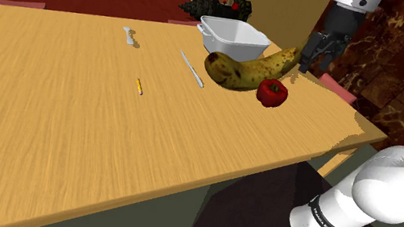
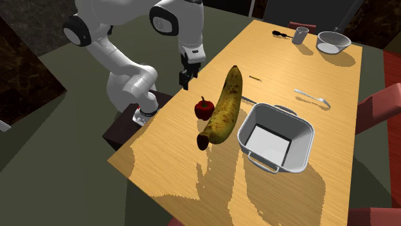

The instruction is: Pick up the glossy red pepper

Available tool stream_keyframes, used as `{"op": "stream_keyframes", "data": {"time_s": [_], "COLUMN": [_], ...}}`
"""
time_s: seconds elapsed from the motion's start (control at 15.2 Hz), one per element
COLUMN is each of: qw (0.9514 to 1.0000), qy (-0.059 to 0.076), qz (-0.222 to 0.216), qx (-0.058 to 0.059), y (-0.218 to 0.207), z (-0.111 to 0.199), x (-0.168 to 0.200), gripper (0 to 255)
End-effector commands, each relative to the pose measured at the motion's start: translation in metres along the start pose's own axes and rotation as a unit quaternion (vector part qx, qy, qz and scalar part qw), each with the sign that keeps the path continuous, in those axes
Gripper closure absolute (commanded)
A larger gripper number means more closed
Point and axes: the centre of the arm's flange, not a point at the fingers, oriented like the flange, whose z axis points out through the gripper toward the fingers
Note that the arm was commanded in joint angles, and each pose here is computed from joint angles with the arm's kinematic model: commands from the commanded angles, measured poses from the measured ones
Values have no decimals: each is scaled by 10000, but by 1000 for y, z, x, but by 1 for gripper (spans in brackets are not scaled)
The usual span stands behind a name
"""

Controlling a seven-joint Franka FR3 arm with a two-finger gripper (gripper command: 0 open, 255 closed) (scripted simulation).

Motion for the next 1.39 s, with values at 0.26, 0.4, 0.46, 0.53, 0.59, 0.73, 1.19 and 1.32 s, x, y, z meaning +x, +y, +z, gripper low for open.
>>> {"op": "stream_keyframes", "data": {"time_s": [0.26,0.4,0.46,0.53,0.59,0.73,1.19,1.32], "qw": [9655,9230,9127,9127,9127,9127,9127,9127], "qy": [464,685,728,728,728,728,728,728], "qz": [2556,3779,4012,4012,4012,4012,4012,4012], "qx": [167,247,262,262,262,262,262,262], "y": [-20,-27,-28,-28,-28,-28,-28,-28], "z": [39,57,61,66,71,82,101,101], "x": [14,26,28,28,29,29,30,30], "gripper": [0,0,0,0,0,0,255,255]}}
